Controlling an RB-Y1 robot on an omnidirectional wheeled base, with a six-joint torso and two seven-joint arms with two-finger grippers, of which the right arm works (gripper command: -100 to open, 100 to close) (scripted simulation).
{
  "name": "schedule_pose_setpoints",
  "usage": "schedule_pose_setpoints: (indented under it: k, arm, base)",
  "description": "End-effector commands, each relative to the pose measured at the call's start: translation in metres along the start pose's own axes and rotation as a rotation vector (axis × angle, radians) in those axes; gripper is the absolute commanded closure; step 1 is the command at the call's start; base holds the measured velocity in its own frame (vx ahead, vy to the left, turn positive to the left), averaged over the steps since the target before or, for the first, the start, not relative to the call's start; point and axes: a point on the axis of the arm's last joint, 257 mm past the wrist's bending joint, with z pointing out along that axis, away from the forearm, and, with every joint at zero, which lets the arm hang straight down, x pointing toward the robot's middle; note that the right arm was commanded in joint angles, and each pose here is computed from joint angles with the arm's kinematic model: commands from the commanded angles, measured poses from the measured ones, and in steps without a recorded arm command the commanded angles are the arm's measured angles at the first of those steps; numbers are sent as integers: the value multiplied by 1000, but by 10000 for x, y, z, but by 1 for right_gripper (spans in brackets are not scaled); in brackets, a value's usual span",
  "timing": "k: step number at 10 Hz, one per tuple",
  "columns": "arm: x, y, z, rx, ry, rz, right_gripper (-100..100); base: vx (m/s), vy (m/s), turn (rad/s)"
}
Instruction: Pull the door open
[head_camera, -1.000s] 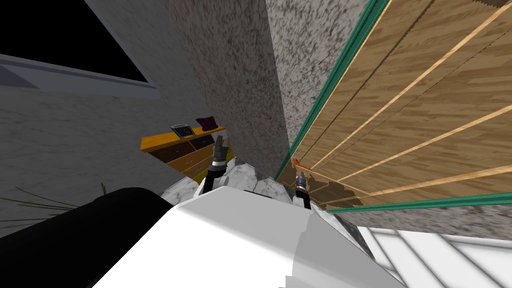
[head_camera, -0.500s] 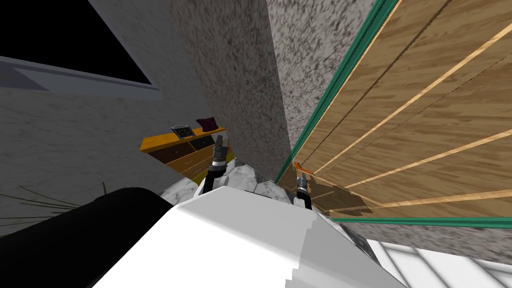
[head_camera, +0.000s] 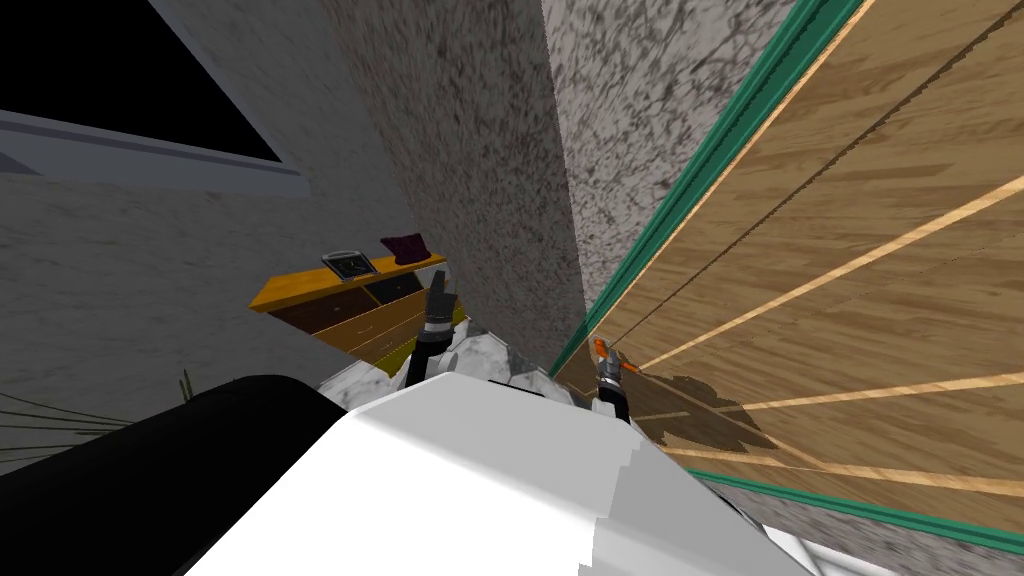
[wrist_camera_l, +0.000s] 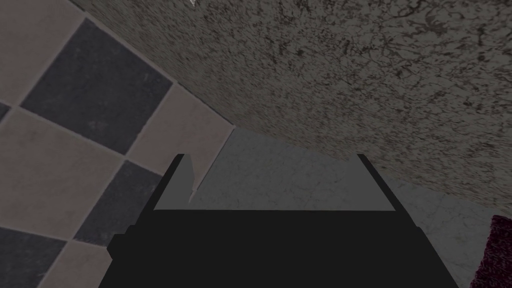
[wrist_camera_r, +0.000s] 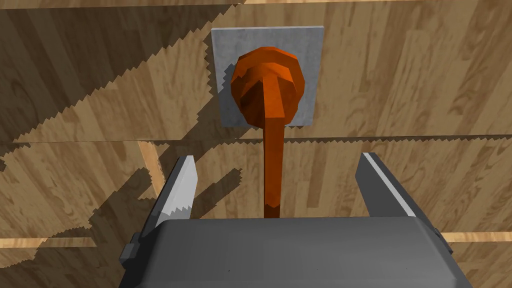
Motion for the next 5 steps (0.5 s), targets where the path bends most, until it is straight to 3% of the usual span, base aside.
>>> schedule_pose_setpoints:
  k: [1,2,5]
  arm:
    - [0,0,0,0,0,0,-100]
    - [0,0,0,0,0,0,100]
    - [0,0,0,0,0,0,100]
  base:
    - [89,-32,9]
    - [-12,1,-4]
    - [-28,9,-3]
